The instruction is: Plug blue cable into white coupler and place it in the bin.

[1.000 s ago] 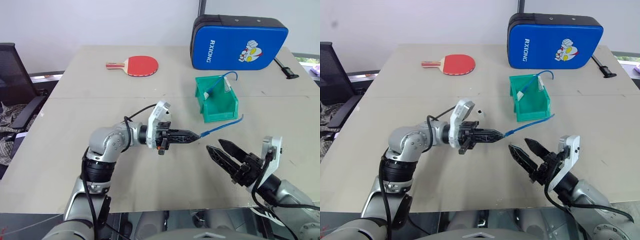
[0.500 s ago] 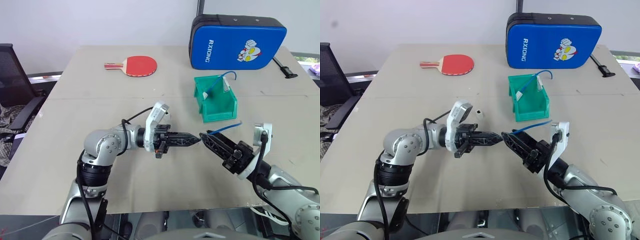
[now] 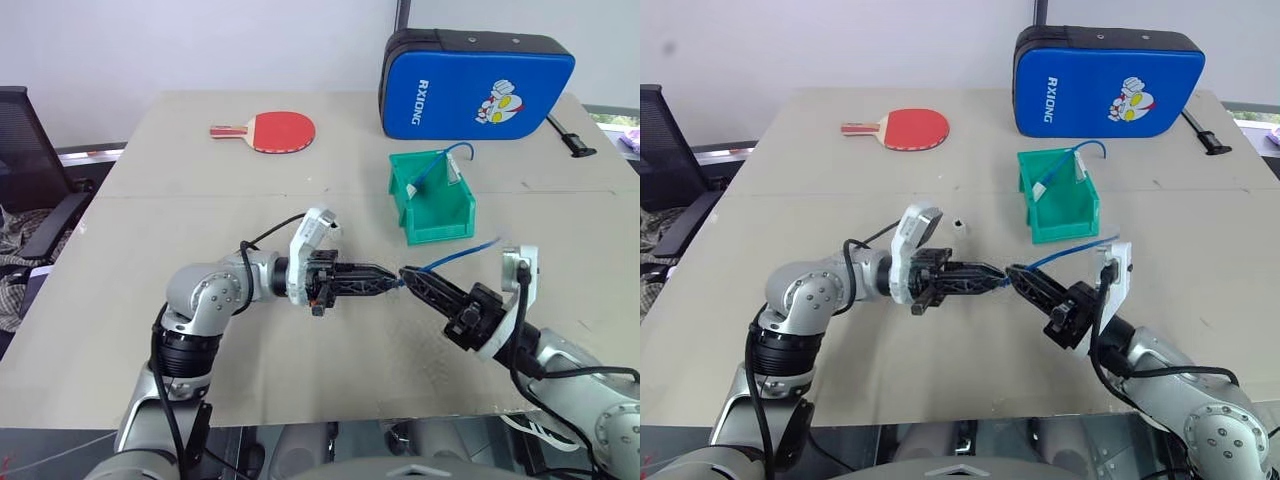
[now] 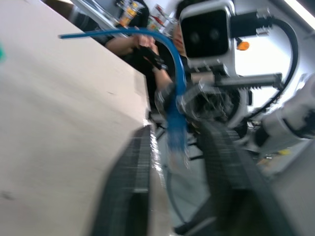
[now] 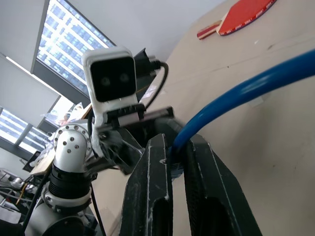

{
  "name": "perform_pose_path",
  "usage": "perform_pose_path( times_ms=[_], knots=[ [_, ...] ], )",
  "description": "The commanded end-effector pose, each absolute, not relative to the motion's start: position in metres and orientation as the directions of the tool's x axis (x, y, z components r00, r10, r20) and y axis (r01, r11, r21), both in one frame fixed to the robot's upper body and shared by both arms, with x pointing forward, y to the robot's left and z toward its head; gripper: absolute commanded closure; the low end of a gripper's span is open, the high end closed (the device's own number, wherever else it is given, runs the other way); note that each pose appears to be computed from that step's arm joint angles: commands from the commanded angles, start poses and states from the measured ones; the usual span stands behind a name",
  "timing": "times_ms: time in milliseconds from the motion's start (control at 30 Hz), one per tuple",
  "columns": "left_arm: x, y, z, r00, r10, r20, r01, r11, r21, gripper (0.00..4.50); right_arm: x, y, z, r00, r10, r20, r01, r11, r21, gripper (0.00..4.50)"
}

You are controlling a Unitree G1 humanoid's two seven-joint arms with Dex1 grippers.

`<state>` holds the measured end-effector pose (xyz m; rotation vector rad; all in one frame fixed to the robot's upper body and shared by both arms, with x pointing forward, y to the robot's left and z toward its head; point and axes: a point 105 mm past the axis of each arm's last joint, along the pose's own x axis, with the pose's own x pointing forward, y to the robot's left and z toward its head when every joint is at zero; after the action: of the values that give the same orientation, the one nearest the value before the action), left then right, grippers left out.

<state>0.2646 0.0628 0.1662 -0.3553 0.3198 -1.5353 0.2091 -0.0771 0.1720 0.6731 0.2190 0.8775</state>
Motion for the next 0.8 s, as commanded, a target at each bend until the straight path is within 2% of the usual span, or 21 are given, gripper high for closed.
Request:
perform_pose_path(
  times_ms=[33, 67, 133, 267, 500, 800],
  knots=[
    [0.291, 0.091, 0.165, 0.263, -0.965, -0.018, 0.928, 0.258, -0.269, 1.21, 0.212, -0.085, 0.18, 0.658, 0.743, 0.126, -0.638, 0.46, 0.618, 4.5],
    [0.299, 0.101, 0.163, 0.338, -0.941, -0.029, 0.915, 0.335, -0.225, 0.71, 0.214, -0.087, 0.18, 0.668, 0.734, 0.126, -0.633, 0.47, 0.615, 4.5],
    [0.315, 0.124, 0.161, 0.478, -0.877, -0.044, 0.87, 0.48, -0.117, 0.71, 0.217, -0.093, 0.179, 0.686, 0.716, 0.128, -0.622, 0.486, 0.614, 4.5],
    [0.335, 0.159, 0.146, 0.636, -0.76, -0.133, 0.771, 0.635, 0.056, 0.71, 0.222, -0.098, 0.176, 0.7, 0.703, 0.123, -0.617, 0.509, 0.601, 4.5],
    [0.359, 0.157, 0.127, 0.677, -0.708, -0.204, 0.736, 0.655, 0.17, 0.71, 0.226, -0.096, 0.172, 0.697, 0.709, 0.108, -0.623, 0.523, 0.582, 4.5],
    [0.377, 0.132, 0.11, 0.606, -0.756, -0.247, 0.796, 0.573, 0.196, 0.71, 0.222, -0.098, 0.169, 0.721, 0.686, 0.097, -0.605, 0.554, 0.572, 4.5]
  ],
)
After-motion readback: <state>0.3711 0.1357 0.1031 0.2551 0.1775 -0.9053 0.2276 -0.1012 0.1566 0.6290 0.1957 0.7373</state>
